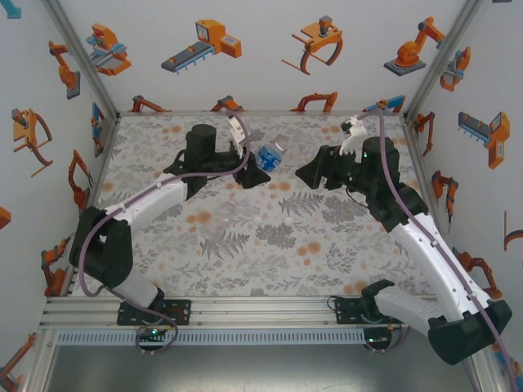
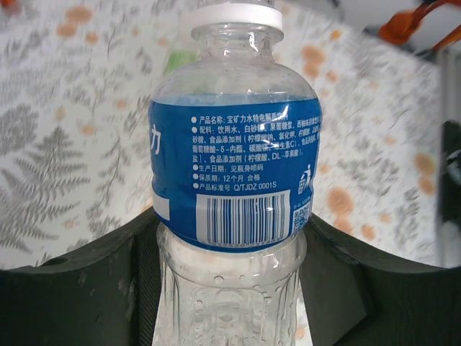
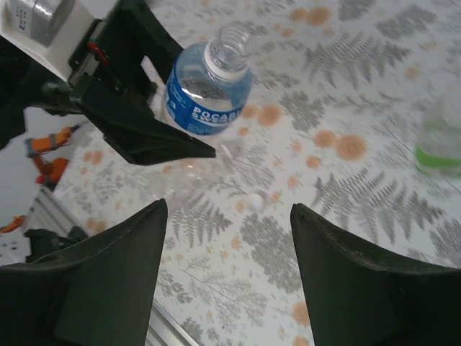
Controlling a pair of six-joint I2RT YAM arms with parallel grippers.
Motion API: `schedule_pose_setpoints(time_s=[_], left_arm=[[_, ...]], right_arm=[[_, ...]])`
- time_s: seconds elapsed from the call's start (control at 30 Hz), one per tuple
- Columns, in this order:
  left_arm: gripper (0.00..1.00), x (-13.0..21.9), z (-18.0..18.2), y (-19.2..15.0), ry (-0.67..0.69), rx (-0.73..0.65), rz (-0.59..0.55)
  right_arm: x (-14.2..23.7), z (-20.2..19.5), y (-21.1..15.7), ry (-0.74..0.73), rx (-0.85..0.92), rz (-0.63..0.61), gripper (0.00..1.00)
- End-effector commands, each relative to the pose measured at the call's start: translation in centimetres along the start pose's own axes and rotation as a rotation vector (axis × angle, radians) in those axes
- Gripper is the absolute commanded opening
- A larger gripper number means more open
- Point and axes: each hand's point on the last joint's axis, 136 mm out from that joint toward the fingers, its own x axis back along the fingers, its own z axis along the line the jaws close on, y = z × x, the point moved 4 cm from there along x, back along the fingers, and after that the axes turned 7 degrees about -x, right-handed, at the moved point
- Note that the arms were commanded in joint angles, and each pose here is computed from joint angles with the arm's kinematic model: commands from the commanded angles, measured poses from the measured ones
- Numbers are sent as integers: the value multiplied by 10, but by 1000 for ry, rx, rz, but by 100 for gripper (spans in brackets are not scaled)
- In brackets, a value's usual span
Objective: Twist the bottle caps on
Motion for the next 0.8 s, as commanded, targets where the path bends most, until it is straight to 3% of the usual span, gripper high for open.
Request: schedule_pose_setpoints(time_s=[0.0,0.13,0.43,0.63,0.77], left_arm=[[25,19,-26,50,-97,3,-213],[22,39,-48,74,-152,-15,-307],[21,70,-91,110,-220,-98,-388],[22,74,-106,116,-247,-105,-388],[35,75,-110,112,-240,-104,-357]], right_arm=[[2,44,27,307,72,-141,64],[5,70,39,473,124,-243,70],[-11,129,44,699,234,-240,72],[-14,155,46,784,256,-247,56],[-15,157,43,785,256,-237,36]])
